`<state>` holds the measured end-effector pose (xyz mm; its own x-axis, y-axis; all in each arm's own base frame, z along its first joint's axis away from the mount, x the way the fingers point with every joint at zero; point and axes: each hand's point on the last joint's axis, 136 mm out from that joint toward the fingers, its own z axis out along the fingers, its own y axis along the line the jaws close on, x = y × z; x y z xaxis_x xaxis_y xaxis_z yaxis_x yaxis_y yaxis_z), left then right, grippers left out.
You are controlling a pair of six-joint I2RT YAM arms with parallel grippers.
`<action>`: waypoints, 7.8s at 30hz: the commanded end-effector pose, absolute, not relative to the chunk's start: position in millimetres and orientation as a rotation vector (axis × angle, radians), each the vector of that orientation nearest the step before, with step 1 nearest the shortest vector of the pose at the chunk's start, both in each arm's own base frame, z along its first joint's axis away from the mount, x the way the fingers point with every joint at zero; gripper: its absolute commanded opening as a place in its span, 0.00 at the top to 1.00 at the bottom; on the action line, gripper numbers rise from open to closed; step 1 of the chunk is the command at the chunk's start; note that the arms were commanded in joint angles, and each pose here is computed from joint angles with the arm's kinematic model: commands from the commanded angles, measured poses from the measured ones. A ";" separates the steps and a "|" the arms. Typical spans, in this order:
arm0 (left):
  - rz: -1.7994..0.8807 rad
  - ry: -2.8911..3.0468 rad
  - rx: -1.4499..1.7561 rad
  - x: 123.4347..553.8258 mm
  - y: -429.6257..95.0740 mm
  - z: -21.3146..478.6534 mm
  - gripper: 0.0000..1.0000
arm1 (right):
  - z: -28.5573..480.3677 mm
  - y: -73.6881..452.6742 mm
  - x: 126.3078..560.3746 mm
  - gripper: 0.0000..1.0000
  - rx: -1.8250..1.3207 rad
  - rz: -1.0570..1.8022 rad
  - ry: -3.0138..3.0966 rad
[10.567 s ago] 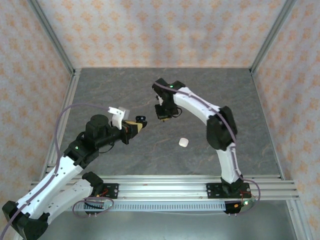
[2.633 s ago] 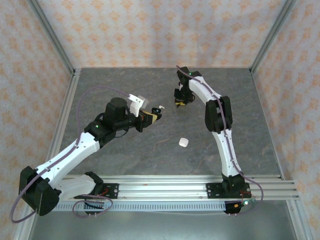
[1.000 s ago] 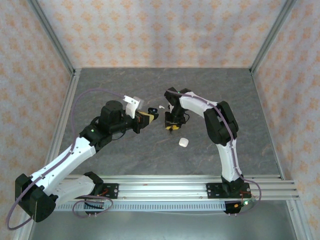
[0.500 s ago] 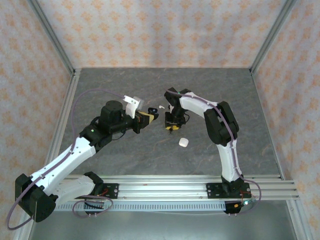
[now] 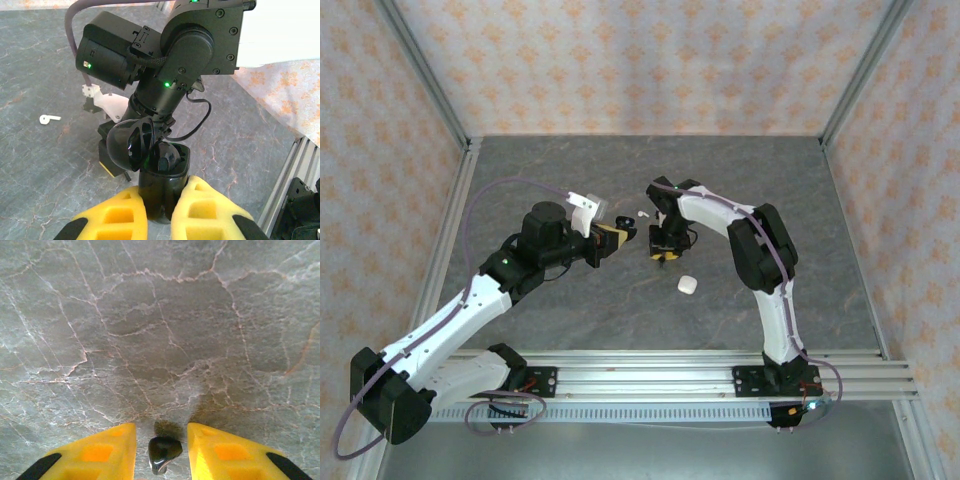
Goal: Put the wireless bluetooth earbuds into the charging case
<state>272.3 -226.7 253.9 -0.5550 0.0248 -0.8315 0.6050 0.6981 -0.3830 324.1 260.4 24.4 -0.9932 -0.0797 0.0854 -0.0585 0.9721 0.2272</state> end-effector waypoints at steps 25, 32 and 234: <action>-0.807 2.027 0.465 269.3 -220.0 256.7 1.00 | 40.8 255.7 311.9 0.80 0.166 -0.165 -3.045; -0.806 2.026 0.463 269.2 -219.3 257.7 1.00 | 51.5 258.0 318.5 0.81 0.161 -0.183 -3.087; -0.670 1.564 0.498 295.6 -251.6 389.1 1.00 | 408.2 296.8 292.5 0.67 0.458 -1.506 -3.501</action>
<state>303.5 -251.9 361.5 -0.1662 -0.0227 -0.9858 0.6469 0.7521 -0.1264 298.2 296.1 383.6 -0.7589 0.0320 -0.6505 -0.4180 0.7420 0.5241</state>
